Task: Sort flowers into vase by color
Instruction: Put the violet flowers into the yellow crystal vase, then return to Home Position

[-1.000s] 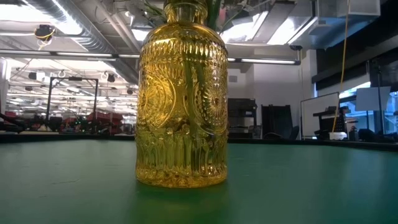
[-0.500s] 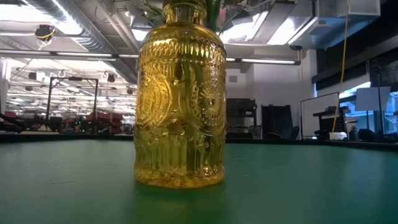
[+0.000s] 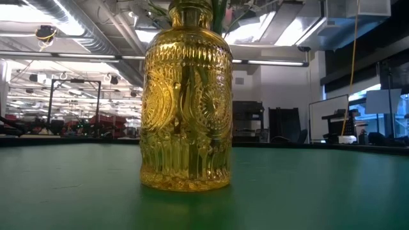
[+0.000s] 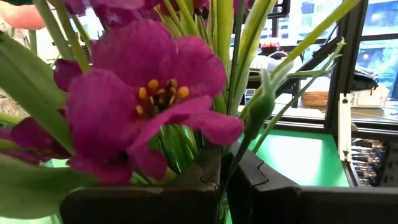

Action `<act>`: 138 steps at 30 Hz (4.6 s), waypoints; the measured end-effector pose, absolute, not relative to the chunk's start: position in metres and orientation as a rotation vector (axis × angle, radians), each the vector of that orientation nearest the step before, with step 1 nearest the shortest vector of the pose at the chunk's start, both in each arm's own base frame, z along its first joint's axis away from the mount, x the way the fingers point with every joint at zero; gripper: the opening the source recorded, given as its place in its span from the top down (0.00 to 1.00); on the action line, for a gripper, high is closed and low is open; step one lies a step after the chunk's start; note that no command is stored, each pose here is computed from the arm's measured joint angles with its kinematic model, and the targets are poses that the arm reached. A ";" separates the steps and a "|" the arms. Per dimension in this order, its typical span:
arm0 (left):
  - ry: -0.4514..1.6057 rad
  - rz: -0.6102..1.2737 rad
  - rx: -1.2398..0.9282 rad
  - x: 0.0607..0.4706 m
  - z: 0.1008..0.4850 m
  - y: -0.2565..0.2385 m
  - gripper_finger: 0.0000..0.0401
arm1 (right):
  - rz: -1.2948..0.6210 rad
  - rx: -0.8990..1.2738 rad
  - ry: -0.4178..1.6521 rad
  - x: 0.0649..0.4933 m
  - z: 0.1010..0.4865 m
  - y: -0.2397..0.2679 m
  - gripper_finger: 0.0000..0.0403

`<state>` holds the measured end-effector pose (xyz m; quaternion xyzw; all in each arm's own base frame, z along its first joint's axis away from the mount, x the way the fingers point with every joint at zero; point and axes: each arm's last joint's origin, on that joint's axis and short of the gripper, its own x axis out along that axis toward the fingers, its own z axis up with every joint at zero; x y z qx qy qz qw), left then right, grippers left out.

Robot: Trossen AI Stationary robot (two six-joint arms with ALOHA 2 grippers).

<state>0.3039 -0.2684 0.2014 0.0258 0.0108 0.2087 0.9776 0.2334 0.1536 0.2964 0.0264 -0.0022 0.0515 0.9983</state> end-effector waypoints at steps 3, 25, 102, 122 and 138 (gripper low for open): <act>0.022 0.421 0.052 0.304 0.201 -0.268 1.00 | 0.103 0.053 -0.004 0.233 0.296 0.154 0.25; 0.013 0.427 0.090 0.281 0.220 -0.282 0.58 | 0.103 0.068 0.013 0.233 0.295 0.154 0.25; -0.222 0.208 -0.203 0.098 0.245 -0.018 1.00 | -0.082 0.134 -0.270 0.099 0.203 0.010 0.97; -0.199 0.177 -0.283 0.096 0.185 -0.016 1.00 | -0.095 0.121 -0.103 0.096 0.176 0.009 0.98; -0.020 0.183 -0.253 0.098 0.166 -0.017 1.00 | -0.040 0.066 -0.061 0.096 0.172 0.011 0.99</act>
